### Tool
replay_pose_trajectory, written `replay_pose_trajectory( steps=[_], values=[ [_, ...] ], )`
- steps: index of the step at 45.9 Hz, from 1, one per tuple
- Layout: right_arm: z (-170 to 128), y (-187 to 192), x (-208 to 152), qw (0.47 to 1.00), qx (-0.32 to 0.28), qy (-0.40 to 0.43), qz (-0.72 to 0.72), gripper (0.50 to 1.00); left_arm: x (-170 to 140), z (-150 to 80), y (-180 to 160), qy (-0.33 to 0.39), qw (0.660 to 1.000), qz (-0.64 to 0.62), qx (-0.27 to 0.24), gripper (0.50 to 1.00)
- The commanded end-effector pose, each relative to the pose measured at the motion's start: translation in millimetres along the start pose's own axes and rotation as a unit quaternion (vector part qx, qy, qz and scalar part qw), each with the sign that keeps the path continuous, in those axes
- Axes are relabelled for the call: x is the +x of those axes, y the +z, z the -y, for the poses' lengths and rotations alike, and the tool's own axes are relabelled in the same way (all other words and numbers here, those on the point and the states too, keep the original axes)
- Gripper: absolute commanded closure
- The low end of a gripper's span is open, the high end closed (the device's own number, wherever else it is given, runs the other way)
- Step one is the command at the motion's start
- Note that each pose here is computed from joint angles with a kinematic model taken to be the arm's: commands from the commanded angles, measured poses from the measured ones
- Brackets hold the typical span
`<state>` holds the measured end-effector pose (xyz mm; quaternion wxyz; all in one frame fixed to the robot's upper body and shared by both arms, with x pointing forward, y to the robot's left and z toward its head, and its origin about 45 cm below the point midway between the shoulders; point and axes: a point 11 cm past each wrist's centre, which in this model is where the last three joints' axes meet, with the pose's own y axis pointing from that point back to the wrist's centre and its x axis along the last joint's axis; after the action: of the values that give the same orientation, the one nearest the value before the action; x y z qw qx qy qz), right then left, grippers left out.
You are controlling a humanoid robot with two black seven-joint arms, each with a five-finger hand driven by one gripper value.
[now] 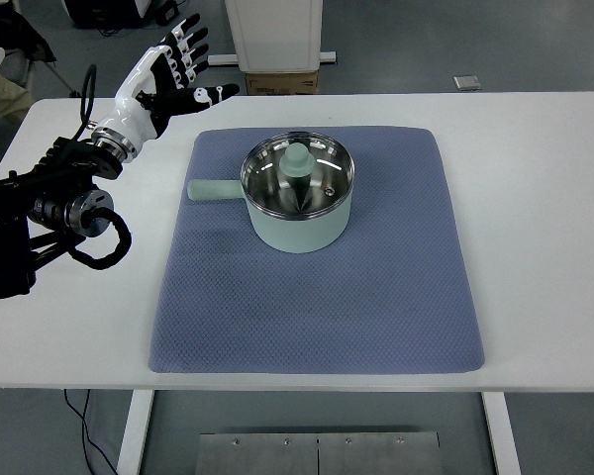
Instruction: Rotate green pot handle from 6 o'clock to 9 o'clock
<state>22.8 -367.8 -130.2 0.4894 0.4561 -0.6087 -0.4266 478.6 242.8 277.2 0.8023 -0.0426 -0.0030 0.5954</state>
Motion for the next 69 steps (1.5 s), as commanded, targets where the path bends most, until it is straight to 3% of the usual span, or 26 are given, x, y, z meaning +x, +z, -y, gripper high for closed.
replay_pose_trajectory(
  steps=[1,7,26,69],
  values=[
    [0.0,-0.1,0.0,1.0,0.0,0.0,0.0,0.5,10.1,-4.4,-9.0,0.021,1.0,-0.011,0.008,0.5],
    [0.0,-0.1,0.0,1.0,0.0,0.0,0.001,0.5,22.0,-10.1,-19.9,0.052,0.998,-0.031,0.015,0.5],
    [0.0,0.0,-0.1,1.0,0.0,0.0,-0.001,0.5,8.9,-11.5,-53.0,0.086,0.994,-0.067,0.027,0.5],
    [0.0,0.0,-0.1,1.0,0.0,0.0,-0.001,0.5,-2.5,-9.8,-73.5,0.103,0.989,-0.102,0.029,0.5]
  ],
)
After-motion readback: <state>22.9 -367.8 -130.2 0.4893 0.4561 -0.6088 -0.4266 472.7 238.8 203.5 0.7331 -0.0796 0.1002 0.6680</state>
